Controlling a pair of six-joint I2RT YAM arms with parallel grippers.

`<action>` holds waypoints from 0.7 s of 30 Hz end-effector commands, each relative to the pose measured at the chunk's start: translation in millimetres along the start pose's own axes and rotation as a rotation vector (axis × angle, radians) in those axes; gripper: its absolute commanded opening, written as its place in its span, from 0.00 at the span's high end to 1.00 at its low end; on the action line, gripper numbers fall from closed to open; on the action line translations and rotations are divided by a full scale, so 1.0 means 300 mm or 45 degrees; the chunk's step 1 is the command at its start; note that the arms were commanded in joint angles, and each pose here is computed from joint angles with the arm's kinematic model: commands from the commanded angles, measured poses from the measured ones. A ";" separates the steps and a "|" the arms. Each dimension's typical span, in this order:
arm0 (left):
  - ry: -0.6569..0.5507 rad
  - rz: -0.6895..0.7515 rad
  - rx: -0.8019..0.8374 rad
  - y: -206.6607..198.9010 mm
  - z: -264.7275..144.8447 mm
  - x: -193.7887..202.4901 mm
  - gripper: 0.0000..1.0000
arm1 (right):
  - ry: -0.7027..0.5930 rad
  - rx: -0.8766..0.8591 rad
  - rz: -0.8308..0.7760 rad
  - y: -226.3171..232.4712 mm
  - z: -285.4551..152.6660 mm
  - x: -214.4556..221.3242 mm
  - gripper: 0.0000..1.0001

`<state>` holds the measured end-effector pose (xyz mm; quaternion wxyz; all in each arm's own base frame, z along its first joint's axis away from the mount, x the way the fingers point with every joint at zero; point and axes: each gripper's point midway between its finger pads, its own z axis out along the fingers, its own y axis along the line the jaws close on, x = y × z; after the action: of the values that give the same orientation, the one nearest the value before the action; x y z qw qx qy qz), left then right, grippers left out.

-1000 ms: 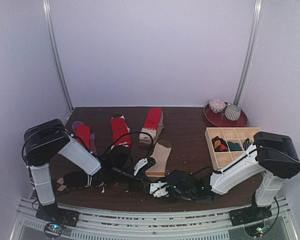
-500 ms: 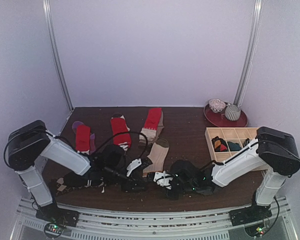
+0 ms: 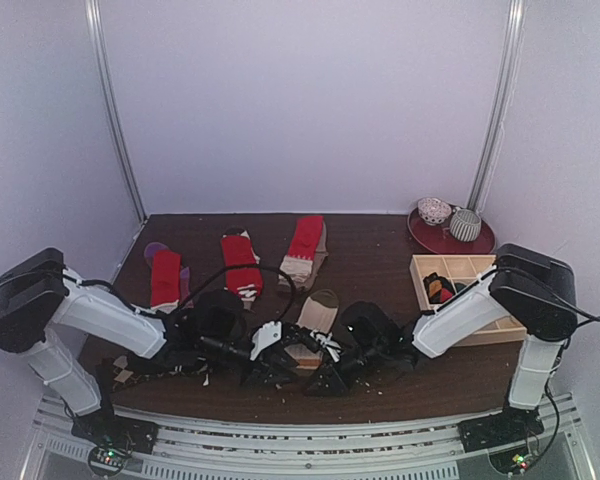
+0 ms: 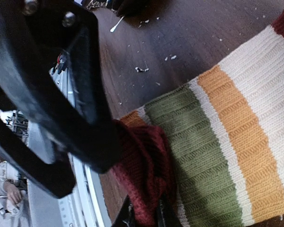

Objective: Roll the socks
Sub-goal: Roll a pair of socks at the center of the board.

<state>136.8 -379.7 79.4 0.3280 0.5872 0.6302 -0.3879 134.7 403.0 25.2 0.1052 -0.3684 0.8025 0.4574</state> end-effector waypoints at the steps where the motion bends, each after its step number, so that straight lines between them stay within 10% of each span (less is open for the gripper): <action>1: 0.027 0.061 0.000 -0.002 0.039 0.047 0.70 | 0.152 -0.086 0.307 -0.020 0.002 0.093 0.90; 12: 0.124 0.018 -0.020 -0.010 0.088 0.141 0.73 | 0.167 -0.056 0.415 -0.091 -0.007 0.086 0.90; 21: 0.256 -0.175 -0.088 0.016 0.100 0.254 1.00 | 0.112 0.004 0.283 -0.074 -0.054 0.027 0.81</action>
<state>130.5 -381.2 24.5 0.2892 0.5942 0.6623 -0.3531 141.9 395.2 24.8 0.0082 -0.2947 0.8166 0.4962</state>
